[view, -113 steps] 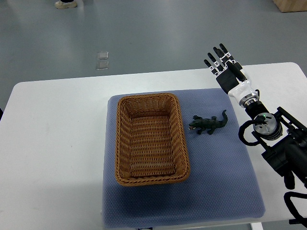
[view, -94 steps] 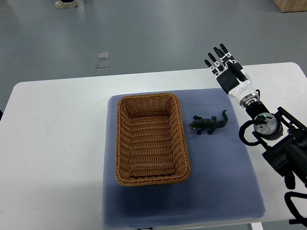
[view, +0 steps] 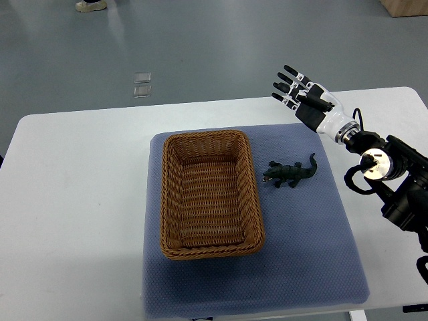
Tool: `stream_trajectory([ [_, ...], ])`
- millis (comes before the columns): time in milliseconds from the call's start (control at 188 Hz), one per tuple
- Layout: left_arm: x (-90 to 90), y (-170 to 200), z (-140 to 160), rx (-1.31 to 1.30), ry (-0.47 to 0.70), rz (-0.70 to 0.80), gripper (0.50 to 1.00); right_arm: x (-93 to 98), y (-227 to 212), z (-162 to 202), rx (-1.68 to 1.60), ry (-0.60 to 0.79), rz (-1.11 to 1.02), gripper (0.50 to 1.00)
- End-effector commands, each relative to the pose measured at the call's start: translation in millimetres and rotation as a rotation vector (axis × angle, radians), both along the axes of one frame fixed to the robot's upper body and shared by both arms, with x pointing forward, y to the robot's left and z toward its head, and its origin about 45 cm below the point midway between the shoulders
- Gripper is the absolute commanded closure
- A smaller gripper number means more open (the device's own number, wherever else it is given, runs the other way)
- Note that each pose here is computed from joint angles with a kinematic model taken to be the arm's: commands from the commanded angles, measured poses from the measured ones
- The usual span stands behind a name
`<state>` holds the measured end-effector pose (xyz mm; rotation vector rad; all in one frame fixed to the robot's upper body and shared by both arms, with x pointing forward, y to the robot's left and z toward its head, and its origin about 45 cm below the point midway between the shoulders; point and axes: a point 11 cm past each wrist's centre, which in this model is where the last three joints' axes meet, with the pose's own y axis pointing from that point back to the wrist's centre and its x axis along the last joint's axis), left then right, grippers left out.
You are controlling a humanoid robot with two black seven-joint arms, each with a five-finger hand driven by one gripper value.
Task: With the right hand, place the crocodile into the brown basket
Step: 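Move the right hand over the dark green toy crocodile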
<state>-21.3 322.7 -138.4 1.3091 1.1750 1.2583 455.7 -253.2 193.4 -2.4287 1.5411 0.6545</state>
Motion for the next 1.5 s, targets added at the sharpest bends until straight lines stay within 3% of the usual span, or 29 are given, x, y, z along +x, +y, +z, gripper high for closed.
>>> stream_trajectory([
  [0, 0.0, -0.3, 0.0, -0.001, 0.0, 0.0, 0.5, 10.6, -3.8, 23.3, -0.203, -0.046, 0.105, 0.572],
  [180, 1.8, -2.6, -0.2, -0.008, -0.003, -0.002, 0.5, 19.4, 7.9, 69.3, -0.716, -0.123, 0.378, 0.572],
  [366, 1.8, -4.1, -0.3, -0.013, -0.002, -0.005, 0.5, 2.9, 15.4, 93.2, -1.178, -0.141, 0.683, 0.572],
  [499, 1.7, -3.6, -0.2, -0.011, -0.002, -0.004, 0.5, -4.8, 10.9, 95.4, -1.322, -0.136, 0.761, 0.572],
  [579, 1.7, -3.8, -0.2, -0.013, -0.002, -0.004, 0.5, -21.1, 20.4, 99.9, -1.427, -0.185, 0.859, 0.574],
  [1497, 1.5, -1.0, -0.1, -0.004, -0.001, -0.003, 0.5, -39.6, 6.7, 26.9, -1.553, -0.155, 0.79, 0.615],
])
